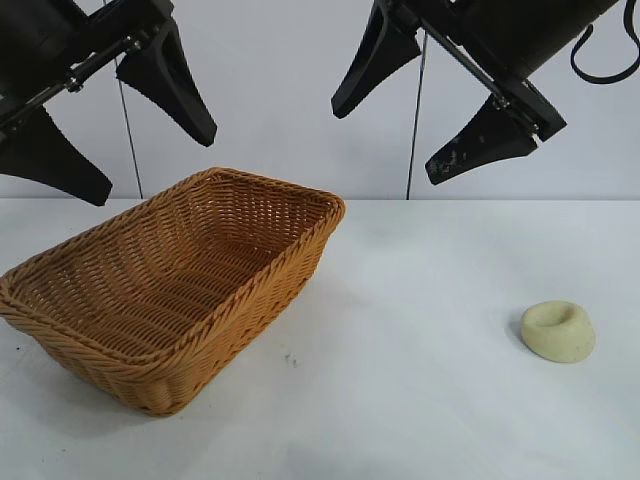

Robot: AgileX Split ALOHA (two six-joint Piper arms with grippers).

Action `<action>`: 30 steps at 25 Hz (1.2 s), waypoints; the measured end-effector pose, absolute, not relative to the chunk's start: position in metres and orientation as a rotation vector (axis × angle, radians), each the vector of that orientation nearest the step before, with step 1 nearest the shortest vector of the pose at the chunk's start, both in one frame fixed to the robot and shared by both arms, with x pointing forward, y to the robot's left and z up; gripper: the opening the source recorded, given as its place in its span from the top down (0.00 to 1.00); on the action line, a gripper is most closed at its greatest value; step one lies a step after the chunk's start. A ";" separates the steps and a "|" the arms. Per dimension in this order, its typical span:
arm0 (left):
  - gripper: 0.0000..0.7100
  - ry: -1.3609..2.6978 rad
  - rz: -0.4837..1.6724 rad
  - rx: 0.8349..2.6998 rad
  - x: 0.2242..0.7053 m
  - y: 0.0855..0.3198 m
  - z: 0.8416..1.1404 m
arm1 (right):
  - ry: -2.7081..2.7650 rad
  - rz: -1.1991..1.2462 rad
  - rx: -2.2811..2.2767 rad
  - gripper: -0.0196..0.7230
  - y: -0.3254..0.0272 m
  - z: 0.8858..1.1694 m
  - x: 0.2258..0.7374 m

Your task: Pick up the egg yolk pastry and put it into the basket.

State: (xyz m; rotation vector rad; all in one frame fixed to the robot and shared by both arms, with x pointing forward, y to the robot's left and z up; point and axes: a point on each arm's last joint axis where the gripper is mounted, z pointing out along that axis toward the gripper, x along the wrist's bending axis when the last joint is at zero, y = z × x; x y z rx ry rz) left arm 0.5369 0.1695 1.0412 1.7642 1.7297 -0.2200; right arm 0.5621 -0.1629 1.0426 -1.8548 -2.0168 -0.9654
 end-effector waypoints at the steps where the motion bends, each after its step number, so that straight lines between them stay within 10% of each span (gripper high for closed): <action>1: 0.02 1.730 -0.219 1.764 0.537 0.170 1.041 | -2.017 -0.965 -1.855 0.04 -0.163 1.043 0.562; 30: 0.02 1.730 -0.220 1.740 0.538 0.169 1.042 | -2.015 -0.966 -1.855 0.04 -0.163 1.043 0.562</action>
